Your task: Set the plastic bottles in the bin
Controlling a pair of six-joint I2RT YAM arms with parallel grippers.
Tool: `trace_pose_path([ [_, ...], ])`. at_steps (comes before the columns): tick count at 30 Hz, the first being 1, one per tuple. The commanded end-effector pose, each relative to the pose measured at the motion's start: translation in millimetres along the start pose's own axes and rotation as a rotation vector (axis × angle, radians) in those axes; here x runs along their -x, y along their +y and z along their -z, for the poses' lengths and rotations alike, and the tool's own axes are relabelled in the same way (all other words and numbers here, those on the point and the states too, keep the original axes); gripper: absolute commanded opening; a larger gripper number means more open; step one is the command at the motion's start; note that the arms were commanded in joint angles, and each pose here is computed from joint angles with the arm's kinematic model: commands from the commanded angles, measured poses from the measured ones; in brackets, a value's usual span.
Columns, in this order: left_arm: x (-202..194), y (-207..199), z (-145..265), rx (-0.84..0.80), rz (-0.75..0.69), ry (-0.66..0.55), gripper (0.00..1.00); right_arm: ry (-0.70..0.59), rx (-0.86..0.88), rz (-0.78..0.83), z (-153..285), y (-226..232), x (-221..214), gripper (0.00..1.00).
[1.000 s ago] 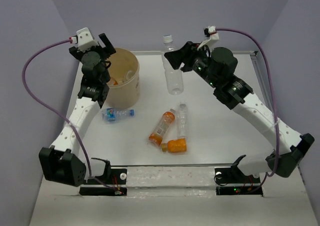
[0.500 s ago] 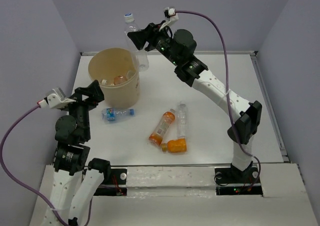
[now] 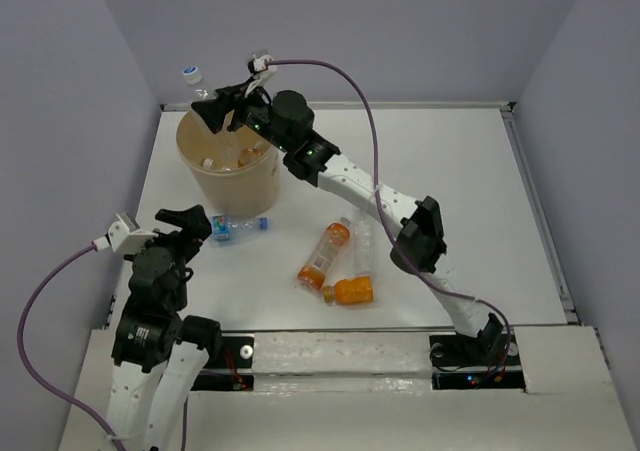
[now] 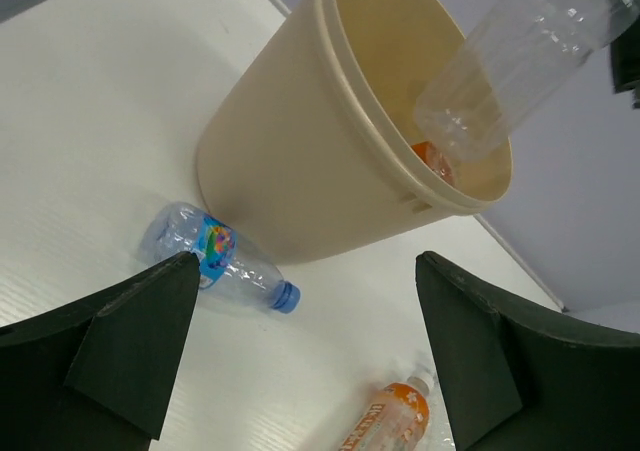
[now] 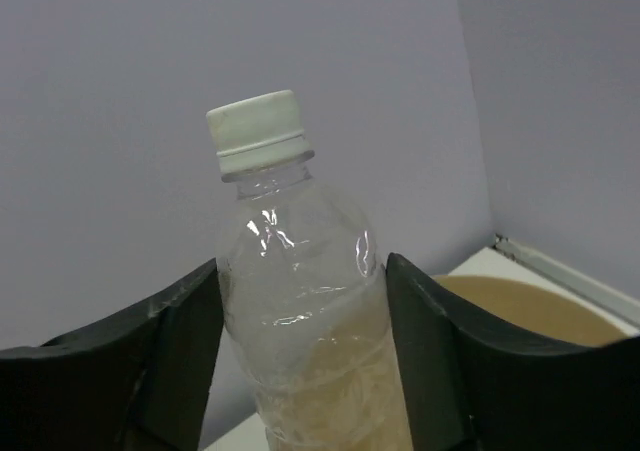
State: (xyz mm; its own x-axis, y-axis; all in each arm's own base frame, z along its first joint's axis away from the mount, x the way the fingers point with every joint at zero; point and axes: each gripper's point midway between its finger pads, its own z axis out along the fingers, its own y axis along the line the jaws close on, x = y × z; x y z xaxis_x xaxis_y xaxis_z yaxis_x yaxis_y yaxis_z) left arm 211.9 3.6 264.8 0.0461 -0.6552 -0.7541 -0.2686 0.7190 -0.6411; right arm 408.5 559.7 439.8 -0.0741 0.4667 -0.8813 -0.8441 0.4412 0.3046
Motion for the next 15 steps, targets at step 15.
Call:
trace_pose_path([
  [15, -96.2, 59.5, -43.8, 0.258, 0.330, 0.114, 0.99, 0.083, -0.068, 0.094, 90.3, 0.9, 34.6, 0.94],
])
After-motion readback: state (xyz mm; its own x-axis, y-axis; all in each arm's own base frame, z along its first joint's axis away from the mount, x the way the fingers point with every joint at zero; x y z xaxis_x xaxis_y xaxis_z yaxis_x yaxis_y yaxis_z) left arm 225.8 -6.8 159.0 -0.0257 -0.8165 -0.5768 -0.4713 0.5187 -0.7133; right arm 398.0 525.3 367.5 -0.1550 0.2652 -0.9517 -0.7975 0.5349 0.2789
